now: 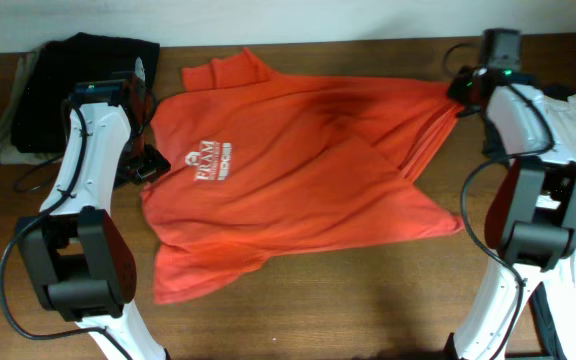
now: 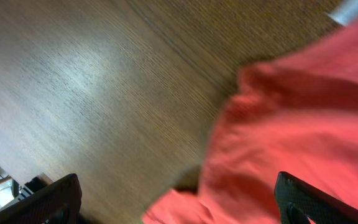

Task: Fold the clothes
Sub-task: 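Release the sleeve and lift the right gripper away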

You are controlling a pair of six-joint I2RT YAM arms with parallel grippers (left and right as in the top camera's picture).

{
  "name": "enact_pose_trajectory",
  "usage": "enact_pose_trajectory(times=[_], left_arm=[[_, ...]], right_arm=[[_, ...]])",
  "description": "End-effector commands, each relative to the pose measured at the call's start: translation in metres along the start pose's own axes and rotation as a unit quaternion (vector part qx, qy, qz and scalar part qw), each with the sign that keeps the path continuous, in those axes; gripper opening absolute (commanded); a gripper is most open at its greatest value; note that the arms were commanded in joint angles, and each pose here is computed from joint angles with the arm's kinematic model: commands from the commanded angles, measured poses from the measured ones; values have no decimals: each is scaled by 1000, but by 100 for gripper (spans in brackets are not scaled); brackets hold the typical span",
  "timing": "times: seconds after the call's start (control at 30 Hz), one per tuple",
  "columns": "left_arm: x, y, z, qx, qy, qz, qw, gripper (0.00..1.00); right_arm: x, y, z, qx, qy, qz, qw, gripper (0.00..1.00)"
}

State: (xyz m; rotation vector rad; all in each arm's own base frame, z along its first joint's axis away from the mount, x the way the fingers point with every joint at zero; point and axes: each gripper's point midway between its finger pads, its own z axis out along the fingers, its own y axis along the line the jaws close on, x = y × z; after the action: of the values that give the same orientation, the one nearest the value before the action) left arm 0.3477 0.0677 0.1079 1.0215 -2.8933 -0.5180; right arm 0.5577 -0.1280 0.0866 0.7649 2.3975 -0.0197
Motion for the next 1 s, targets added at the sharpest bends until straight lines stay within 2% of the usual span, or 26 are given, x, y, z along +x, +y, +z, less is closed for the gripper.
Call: enact_pose_trajectory(times=[0.0,0.1,0.13,0.17,0.2,0.23,0.37,0.5,0.63,0.7,0.8,0.97], left_arm=[[1,4,-4,6,-5,-6,1000,99],[0,3,-5,8,-7,-7,1000,99],[0,3,-5,8,-7,-7,1000,99],[0,3,-5,9,-7,-7,1000,99],[0,2,-5,12,-5,-7,1000,99],[1,0,-5,15,-3,-7,1000,99],[2,-1,-5,19,0,-7,1000,99],[1,-2,-5,22,-3,-8,1000,99],[0,-2,-5,22,-4,-9,1000,99],[0,-4,-5,27,-4,-9,1000,99],[0,-6,-5,31,-2,-10,999,99],[0,-6,-5,31,-2,-9,999,99]], right_arm=[[-37,-14,-9,13,-45,18,999,4],[-52,-10,-14,7,-68,10,998,4],[-56,-8,-15,3,-76,10,997,9],[-58,-7,-16,1,-81,10,997,44],[-58,-7,-16,1,-82,7,997,68],[-58,-7,-16,2,-81,-2,997,100],[-59,-10,-33,15,-54,-23,998,99],[-74,-14,-90,29,-23,-21,999,99],[-65,-15,-140,31,21,-21,999,99],[-34,-13,-145,21,86,-29,996,99],[17,-23,-127,48,178,-47,982,99],[74,-31,-75,64,240,-60,967,100]])
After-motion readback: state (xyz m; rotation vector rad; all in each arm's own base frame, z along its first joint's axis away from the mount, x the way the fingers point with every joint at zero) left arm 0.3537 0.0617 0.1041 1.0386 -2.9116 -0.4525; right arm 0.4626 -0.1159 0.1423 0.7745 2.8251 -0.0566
